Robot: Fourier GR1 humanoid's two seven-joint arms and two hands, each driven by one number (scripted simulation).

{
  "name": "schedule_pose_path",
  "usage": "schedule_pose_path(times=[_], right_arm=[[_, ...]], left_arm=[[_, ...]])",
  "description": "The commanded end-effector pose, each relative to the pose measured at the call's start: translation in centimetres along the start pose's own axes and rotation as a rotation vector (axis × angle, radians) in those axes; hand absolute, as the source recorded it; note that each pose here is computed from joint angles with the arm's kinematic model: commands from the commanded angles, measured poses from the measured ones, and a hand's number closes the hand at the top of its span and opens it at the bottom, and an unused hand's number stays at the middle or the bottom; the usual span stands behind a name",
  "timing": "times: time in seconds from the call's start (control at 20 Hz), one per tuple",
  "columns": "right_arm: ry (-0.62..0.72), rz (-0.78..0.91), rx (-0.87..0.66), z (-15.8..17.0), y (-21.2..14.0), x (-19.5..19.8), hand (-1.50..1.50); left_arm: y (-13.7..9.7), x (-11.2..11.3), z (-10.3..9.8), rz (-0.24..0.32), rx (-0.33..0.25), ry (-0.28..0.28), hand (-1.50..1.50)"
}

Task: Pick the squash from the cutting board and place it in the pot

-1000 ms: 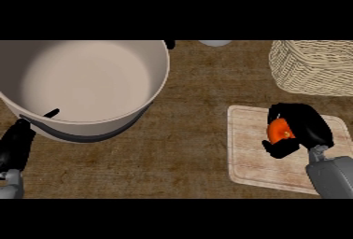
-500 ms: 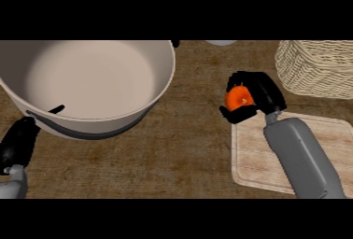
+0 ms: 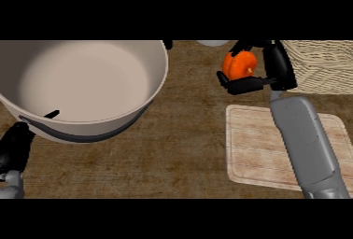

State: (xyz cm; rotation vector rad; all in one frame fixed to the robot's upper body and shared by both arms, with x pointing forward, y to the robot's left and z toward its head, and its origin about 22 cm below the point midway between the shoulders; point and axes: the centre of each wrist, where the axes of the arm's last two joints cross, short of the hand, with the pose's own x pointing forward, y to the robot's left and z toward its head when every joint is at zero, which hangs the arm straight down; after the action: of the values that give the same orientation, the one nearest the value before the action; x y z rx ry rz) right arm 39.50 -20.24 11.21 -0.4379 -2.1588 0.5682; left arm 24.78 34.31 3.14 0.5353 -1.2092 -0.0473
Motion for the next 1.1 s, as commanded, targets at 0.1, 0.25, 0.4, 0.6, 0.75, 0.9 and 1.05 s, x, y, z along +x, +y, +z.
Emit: schedule_pose_path(times=[0.1, 0.25, 0.4, 0.6, 0.75, 0.9, 1.05], right_arm=[[-0.111, -0.068, -0.037, -4.6, -1.6, 5.1, 1.50], [-0.130, -0.073, 0.041, -6.7, -2.3, 6.4, 1.50], [-0.130, -0.104, 0.083, -7.4, -0.4, 10.2, 1.50], [-0.081, -0.110, 0.123, -10.3, -0.3, 13.1, 1.50], [-0.039, -0.101, 0.177, -10.9, 2.5, 14.5, 1.50], [-0.041, -0.113, 0.244, -12.3, 4.3, 15.9, 1.50], [-0.040, -0.100, 0.289, -13.7, 5.8, 18.1, 1.50]], left_arm=[[-1.1, 0.8, -0.3, -0.051, -0.055, 0.038, 0.00], [-1.3, 0.5, -1.8, -0.050, -0.039, 0.033, 0.00], [-1.4, 0.5, -0.9, -0.059, -0.037, 0.038, 0.00], [-2.4, 0.9, -1.1, -0.047, -0.047, 0.027, 0.00], [0.4, 1.9, -0.1, -0.060, -0.050, 0.016, 0.00], [-1.1, 1.3, -0.1, -0.054, -0.060, 0.017, 0.00], [-1.2, 0.7, -0.4, -0.030, -0.061, 0.023, 0.00]])
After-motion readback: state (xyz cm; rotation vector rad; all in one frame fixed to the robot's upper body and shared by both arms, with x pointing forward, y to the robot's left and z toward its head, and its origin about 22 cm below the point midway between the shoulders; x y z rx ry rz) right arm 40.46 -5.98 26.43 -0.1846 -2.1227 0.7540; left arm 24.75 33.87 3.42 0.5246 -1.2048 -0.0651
